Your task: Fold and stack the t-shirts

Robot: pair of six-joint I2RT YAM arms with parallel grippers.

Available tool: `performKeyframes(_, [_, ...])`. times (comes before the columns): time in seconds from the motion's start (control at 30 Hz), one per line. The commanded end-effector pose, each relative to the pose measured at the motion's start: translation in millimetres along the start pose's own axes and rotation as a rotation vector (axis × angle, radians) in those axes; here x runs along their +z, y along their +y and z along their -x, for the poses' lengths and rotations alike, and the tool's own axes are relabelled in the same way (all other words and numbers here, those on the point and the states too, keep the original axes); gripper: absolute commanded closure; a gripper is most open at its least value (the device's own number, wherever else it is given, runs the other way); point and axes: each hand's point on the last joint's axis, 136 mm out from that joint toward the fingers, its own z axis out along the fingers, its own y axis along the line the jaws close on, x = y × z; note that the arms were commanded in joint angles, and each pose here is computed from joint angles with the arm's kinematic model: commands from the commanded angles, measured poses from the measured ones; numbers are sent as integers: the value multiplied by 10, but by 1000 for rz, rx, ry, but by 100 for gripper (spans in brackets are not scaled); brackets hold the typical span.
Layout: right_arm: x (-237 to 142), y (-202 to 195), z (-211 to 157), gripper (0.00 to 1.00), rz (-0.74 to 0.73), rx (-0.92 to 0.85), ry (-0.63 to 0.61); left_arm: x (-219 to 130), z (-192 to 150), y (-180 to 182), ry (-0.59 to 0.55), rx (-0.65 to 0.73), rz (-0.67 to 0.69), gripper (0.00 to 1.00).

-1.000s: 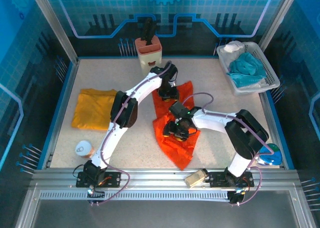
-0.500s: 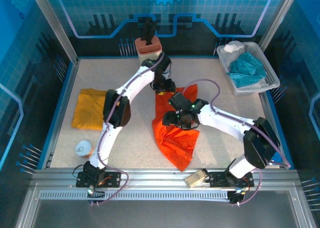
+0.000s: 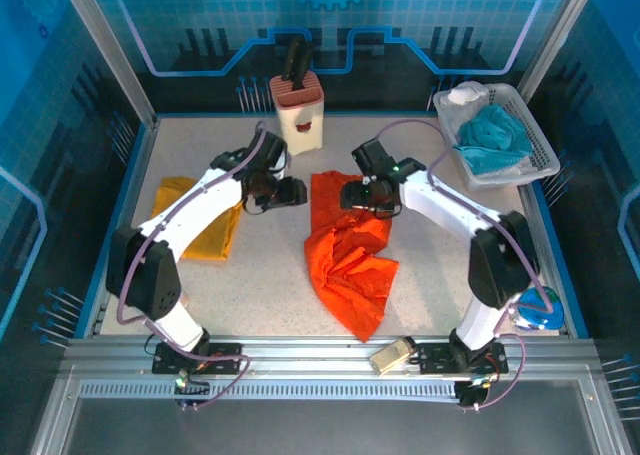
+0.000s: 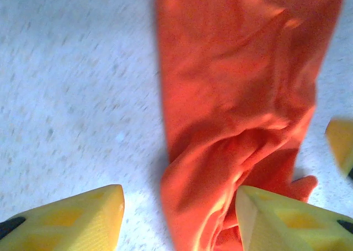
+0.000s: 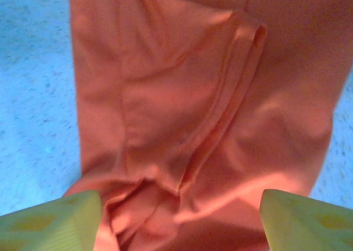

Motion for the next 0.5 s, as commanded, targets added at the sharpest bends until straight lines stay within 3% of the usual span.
performKeyframes(0.0, [273, -25, 26, 25, -50, -57, 75, -106, -110, -25, -49, -57, -62, 44])
performKeyframes(0.2, [729, -171, 138, 25, -121, -52, 159, -110, -703, 275, 2, -114, -43, 44])
performKeyframes(0.47, [1120, -557, 396, 26, -179, 29, 192, -51, -1084, 339, -6, -171, -56, 44])
